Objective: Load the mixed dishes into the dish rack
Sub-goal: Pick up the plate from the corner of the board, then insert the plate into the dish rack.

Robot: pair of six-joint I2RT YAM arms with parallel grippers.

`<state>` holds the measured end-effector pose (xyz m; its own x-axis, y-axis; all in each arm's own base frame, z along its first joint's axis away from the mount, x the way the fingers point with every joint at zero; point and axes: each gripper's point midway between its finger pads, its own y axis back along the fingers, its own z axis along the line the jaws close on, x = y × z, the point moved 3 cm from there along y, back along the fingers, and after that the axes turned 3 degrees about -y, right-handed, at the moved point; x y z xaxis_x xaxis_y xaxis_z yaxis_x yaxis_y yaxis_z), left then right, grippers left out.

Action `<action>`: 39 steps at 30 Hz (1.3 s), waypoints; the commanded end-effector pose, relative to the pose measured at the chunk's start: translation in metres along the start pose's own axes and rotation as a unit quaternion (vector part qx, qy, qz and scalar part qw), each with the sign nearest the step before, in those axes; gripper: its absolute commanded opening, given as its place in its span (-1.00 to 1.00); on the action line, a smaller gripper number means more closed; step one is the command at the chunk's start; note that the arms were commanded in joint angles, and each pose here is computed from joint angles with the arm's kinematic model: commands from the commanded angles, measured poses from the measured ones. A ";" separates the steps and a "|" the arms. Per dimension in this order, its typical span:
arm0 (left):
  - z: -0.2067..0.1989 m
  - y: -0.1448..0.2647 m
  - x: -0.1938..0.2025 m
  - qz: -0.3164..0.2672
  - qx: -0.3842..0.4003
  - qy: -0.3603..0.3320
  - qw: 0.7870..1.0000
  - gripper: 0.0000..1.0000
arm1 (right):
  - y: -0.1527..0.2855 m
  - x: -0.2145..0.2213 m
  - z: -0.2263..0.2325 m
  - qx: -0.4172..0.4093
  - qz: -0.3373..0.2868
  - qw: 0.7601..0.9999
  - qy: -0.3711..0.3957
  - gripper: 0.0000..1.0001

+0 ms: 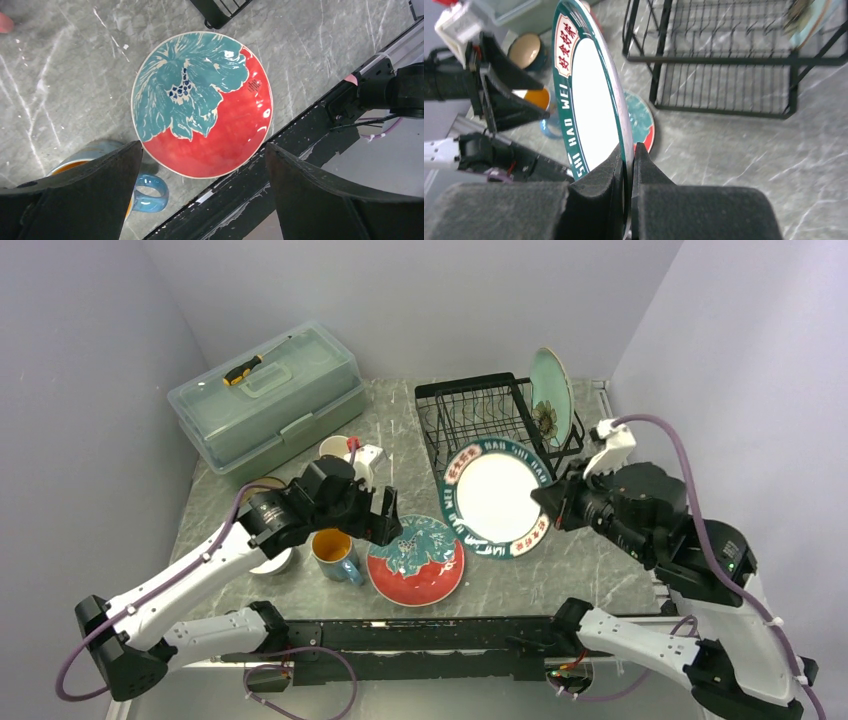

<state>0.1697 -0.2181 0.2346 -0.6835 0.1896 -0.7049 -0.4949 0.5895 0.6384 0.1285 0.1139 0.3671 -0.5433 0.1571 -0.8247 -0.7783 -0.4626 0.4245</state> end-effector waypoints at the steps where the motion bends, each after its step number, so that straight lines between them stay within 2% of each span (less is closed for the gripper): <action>1: 0.003 0.017 -0.008 -0.026 -0.007 -0.037 0.999 0.99 | 0.007 -0.051 0.000 0.038 -0.076 0.995 0.043 -1.00; 10: 0.018 0.020 0.004 -0.021 -0.039 -0.046 0.998 0.99 | 0.016 -0.124 0.013 0.085 -0.158 0.981 0.070 -1.00; 17: 0.024 0.025 0.007 -0.014 -0.054 -0.064 0.996 0.99 | 0.004 -0.156 0.010 0.159 -0.190 0.963 0.102 -1.00; 25: 0.029 0.022 0.016 -0.005 -0.059 -0.073 0.996 0.99 | -0.005 -0.175 0.001 0.234 -0.217 0.936 0.147 -1.00; 39: 0.037 0.024 0.022 -0.001 -0.080 -0.070 0.994 0.99 | -0.031 -0.188 -0.003 0.327 -0.219 0.893 0.216 -1.00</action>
<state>0.1609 -0.1748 0.2206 -0.6246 0.3050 -0.7189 -0.5556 0.4735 0.6835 0.2502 0.1003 0.4875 -0.1485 -0.2355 -0.9605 -0.9853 0.1186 0.1233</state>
